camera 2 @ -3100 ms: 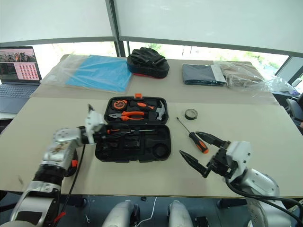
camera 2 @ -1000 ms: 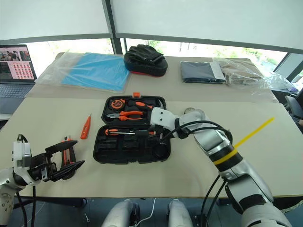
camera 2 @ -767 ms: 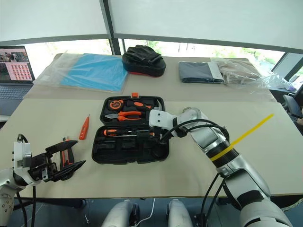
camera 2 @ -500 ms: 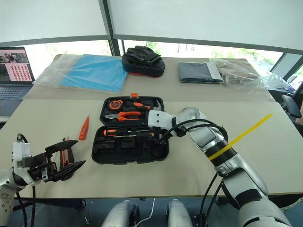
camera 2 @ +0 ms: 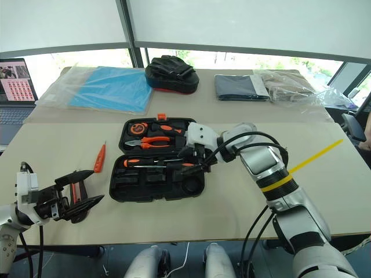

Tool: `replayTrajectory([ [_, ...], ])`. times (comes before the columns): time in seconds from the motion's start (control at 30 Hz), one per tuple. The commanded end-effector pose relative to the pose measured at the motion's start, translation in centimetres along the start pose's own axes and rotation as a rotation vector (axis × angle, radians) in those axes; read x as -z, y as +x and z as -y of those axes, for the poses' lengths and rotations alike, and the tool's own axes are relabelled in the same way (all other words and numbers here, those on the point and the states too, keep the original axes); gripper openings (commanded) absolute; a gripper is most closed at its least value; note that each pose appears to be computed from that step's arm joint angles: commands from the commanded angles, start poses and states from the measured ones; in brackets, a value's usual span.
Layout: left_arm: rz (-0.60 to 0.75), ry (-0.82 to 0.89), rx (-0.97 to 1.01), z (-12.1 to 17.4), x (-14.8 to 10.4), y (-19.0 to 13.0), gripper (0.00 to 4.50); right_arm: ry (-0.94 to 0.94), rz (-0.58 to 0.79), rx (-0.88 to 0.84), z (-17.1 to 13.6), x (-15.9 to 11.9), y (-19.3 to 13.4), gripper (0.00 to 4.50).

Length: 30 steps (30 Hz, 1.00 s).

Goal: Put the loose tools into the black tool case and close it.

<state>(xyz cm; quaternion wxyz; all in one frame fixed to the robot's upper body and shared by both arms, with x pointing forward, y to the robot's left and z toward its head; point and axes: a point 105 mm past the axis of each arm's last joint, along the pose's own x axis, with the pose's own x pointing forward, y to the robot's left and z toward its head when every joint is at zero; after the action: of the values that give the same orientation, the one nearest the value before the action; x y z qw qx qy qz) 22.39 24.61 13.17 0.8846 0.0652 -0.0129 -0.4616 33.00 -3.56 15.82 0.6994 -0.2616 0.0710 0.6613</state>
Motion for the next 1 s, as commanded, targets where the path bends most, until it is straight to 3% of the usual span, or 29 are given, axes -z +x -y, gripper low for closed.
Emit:
replayTrajectory([
  [0.03, 0.012, 0.014, 0.006, 0.1, -0.2, 0.0, 4.5, -0.002, 0.064, 0.078, 0.8, 0.6, 0.8, 1.45],
  [0.17, 0.01, 0.013, 0.01, 0.2, -0.1, 0.0, 4.5, 0.021, 0.064, 0.105, 1.0, 2.0, 2.1, 0.06],
  [0.7, 0.005, 0.009, -0.013, 0.0, -0.1, -0.3, 4.5, -0.081, -0.078, 0.042, -0.9, 5.5, 5.3, 0.06],
  [0.9, 0.012, 0.015, -0.145, -1.1, -0.2, -1.6, 4.5, -0.049, 0.226, 0.127, 0.0, 0.7, 3.7, 0.06],
  [1.0, -0.038, -0.009, -0.398, -2.9, 0.6, -5.0, 4.5, 0.035, 0.397, 0.073, -2.0, -1.3, 0.3, 0.78],
])
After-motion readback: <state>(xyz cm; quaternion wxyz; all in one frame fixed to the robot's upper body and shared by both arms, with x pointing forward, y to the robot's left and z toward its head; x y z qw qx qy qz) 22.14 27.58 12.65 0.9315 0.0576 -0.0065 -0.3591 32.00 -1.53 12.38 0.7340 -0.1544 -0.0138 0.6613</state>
